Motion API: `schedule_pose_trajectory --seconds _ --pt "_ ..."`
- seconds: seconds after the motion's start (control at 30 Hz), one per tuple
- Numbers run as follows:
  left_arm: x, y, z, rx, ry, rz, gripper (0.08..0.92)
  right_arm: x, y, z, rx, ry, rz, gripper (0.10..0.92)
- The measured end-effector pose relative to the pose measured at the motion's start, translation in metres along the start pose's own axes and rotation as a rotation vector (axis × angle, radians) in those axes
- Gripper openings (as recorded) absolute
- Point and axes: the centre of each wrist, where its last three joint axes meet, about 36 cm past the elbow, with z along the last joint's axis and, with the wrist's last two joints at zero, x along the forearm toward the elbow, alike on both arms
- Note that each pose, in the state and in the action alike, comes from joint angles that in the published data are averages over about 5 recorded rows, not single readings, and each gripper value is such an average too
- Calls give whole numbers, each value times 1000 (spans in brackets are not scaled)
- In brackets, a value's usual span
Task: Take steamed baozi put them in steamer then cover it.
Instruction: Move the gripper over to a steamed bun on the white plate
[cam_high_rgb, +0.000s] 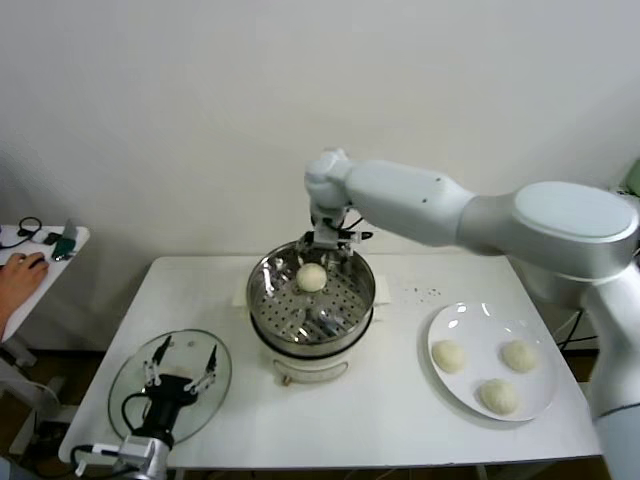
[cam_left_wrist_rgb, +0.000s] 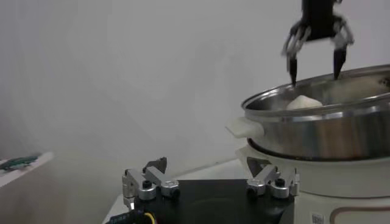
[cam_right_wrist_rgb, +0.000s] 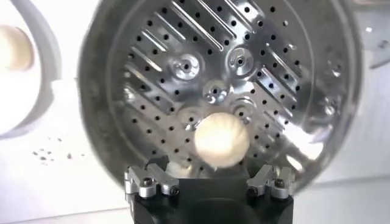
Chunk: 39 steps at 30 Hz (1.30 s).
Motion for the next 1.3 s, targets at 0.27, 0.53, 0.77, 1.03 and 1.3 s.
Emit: schedule_pose_trajectory --seconds 0.27,0.53,0.77,1.03,1.3 --pt "1 -1 -5 -7 -10 10 823 59 97 15 -364 -17 69 823" --pt "1 -4 -8 -8 -14 17 823 56 215 -7 -827 -18 58 823" --pt "0 -3 -9 -9 -16 15 823 18 293 -37 -1117 -61 -19 823" --pt "5 -3 -8 -16 -8 15 823 -41 332 -62 -1272 -107 -81 823" --pt "7 -1 -7 -23 -1 9 823 -88 352 -73 -1342 -109 -119 823"
